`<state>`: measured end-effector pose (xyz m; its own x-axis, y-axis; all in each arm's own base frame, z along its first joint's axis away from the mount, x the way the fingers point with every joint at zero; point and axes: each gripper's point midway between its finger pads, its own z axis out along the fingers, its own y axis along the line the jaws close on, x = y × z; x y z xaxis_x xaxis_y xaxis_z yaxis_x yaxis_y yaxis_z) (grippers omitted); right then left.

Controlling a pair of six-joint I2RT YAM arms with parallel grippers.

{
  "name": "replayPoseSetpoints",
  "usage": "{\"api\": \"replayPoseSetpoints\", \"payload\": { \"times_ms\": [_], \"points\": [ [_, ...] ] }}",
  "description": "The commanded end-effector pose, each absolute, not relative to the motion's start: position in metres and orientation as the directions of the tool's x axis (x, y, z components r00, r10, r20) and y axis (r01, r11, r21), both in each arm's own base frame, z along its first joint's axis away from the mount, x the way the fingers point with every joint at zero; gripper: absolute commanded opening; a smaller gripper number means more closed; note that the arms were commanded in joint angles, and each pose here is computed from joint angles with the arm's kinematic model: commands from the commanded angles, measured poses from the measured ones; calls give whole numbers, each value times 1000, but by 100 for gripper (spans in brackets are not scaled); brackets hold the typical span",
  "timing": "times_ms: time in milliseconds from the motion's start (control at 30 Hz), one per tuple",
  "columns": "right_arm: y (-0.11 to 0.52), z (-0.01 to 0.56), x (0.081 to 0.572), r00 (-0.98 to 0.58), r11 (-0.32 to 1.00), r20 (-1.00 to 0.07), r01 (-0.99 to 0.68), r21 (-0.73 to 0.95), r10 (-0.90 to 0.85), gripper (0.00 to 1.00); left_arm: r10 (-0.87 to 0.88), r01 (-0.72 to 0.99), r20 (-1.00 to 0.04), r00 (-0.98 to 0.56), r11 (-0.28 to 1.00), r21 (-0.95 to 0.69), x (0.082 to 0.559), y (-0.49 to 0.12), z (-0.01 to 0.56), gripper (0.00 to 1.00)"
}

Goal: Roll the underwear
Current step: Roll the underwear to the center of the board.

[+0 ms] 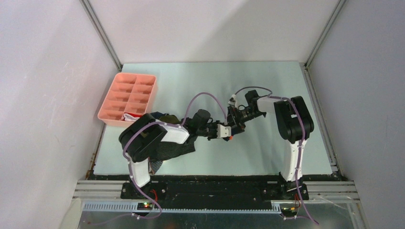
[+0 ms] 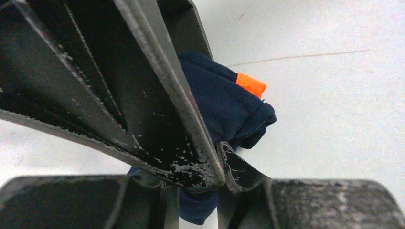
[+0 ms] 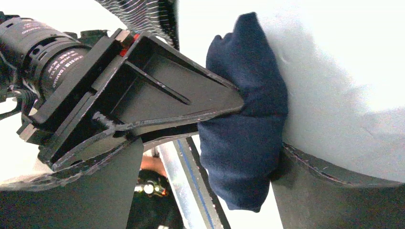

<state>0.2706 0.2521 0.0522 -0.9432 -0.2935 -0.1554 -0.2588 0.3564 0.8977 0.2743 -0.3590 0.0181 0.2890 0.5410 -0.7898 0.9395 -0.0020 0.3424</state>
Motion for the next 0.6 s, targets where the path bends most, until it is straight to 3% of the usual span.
{"api": "replayPoseSetpoints", "payload": {
  "times_ms": [0,167,300,367,467,533,567],
  "points": [
    [221,63,287,-962,493,-163,-253,832,-219,99,741,984,-661,122,-178,-18,190,-315,-77,7],
    [187,73,302,-955,569,-225,-296,767,-194,99,756,971,-642,124,-225,-77,178,-310,-78,0],
    [162,90,317,-950,589,-299,-294,753,-91,100,771,966,-626,116,-234,-109,175,-305,-70,0],
    [146,107,328,-907,624,-420,-348,700,-34,99,783,964,-612,111,-234,-124,175,-301,-68,0],
    [118,144,345,-692,762,-722,-475,440,-14,99,807,963,-585,85,-216,-159,173,-294,-62,0],
    [117,162,341,-524,779,-846,-571,260,-102,99,823,963,-566,55,-193,-187,172,-292,-56,0],
    [118,158,334,-502,782,-855,-583,223,-130,99,822,965,-567,46,-184,-189,175,-295,-51,0]
  ]
}}
